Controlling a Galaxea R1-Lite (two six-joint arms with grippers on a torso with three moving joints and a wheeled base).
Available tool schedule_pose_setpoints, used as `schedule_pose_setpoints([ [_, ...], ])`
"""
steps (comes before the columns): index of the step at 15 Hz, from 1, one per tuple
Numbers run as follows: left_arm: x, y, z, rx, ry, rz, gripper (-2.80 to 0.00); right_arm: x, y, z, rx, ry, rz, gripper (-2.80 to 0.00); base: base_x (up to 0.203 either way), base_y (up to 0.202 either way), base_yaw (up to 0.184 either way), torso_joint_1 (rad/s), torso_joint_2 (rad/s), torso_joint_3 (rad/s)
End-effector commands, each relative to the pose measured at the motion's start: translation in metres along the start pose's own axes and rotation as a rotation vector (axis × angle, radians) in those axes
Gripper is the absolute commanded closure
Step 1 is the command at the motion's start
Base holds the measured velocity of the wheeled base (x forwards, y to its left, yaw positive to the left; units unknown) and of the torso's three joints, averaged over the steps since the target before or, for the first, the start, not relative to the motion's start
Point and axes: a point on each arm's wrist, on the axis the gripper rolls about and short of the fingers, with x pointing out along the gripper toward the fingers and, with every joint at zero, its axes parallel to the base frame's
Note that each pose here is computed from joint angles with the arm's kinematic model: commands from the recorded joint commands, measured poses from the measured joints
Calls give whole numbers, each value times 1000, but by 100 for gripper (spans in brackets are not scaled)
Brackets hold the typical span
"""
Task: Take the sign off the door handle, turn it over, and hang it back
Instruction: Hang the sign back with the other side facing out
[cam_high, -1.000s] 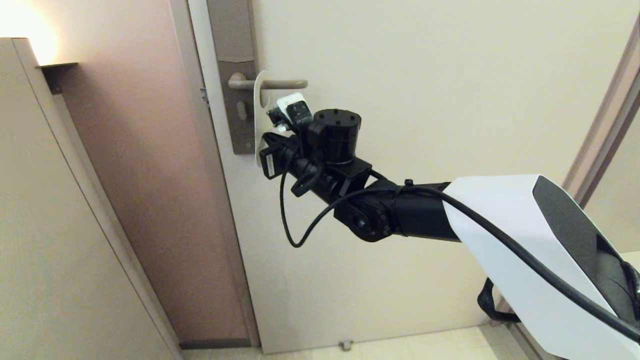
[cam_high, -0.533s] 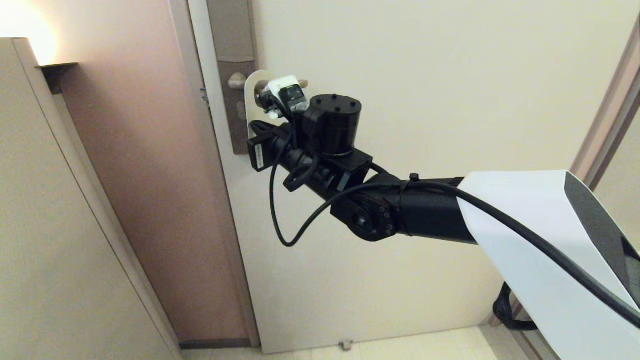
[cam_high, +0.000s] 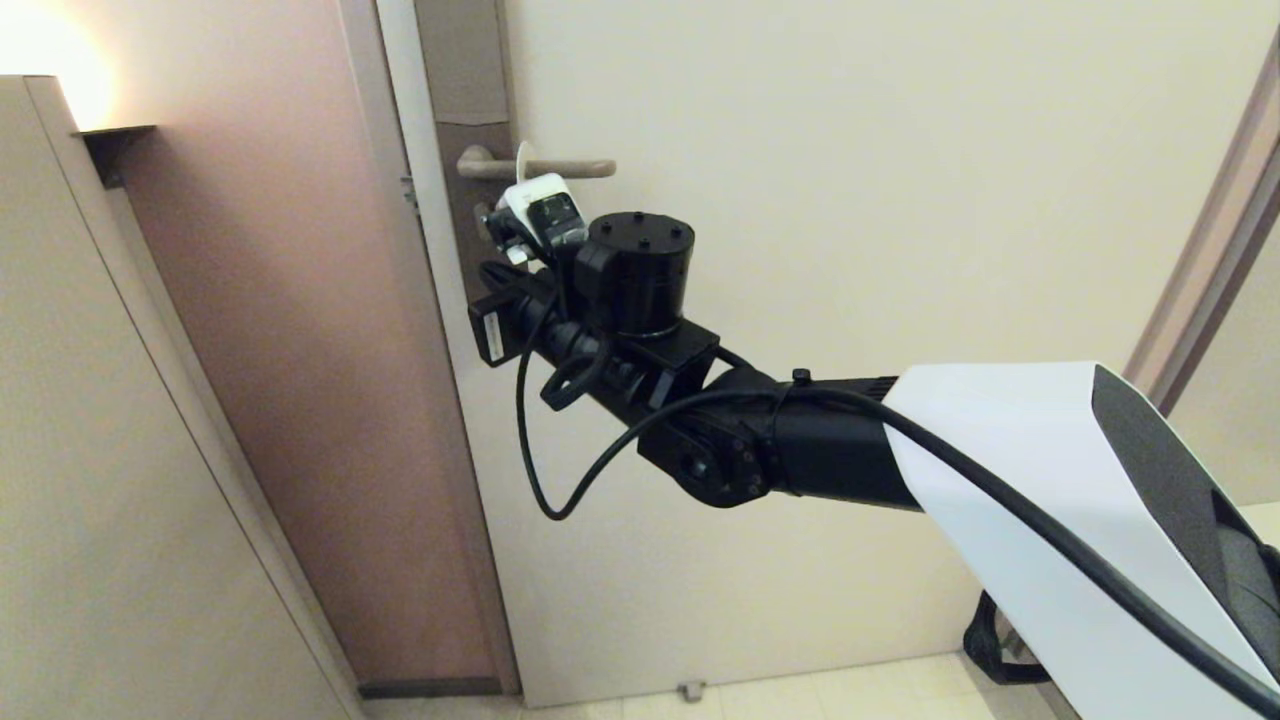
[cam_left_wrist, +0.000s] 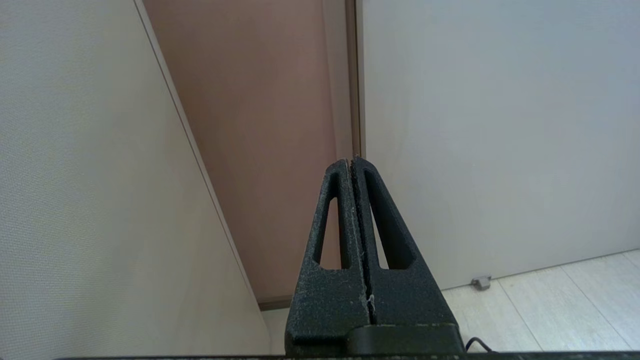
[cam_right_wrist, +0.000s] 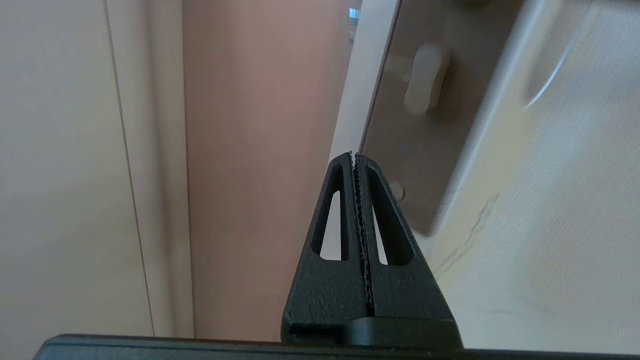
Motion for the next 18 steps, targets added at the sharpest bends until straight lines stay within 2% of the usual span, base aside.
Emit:
schedule_pose_setpoints([
  [1, 0, 0, 0, 0, 1, 0, 0, 3, -4, -11, -4, 14, -17, 0, 0, 0, 0, 0, 0, 0],
  [6, 0, 0, 0, 0, 1, -1, 0, -8, -8, 12, 2, -3, -30, 0, 0, 0, 0, 0, 0, 0],
  [10, 0, 0, 0, 0, 1, -1, 0, -45, -14, 41, 2, 101, -19, 0, 0, 0, 0, 0, 0, 0],
  [13, 0, 0, 0, 0, 1, -1, 0, -78, -24, 70, 10, 137, -28, 0, 0, 0, 0, 0, 0, 0],
  [16, 0, 0, 0, 0, 1, 0, 0, -115, -51, 98, 4, 167, -94, 0, 0, 0, 0, 0, 0, 0],
  [18, 0, 0, 0, 0, -1, 0, 0, -139, -88, 109, -7, 203, -227, 0, 0, 0, 0, 0, 0, 0],
])
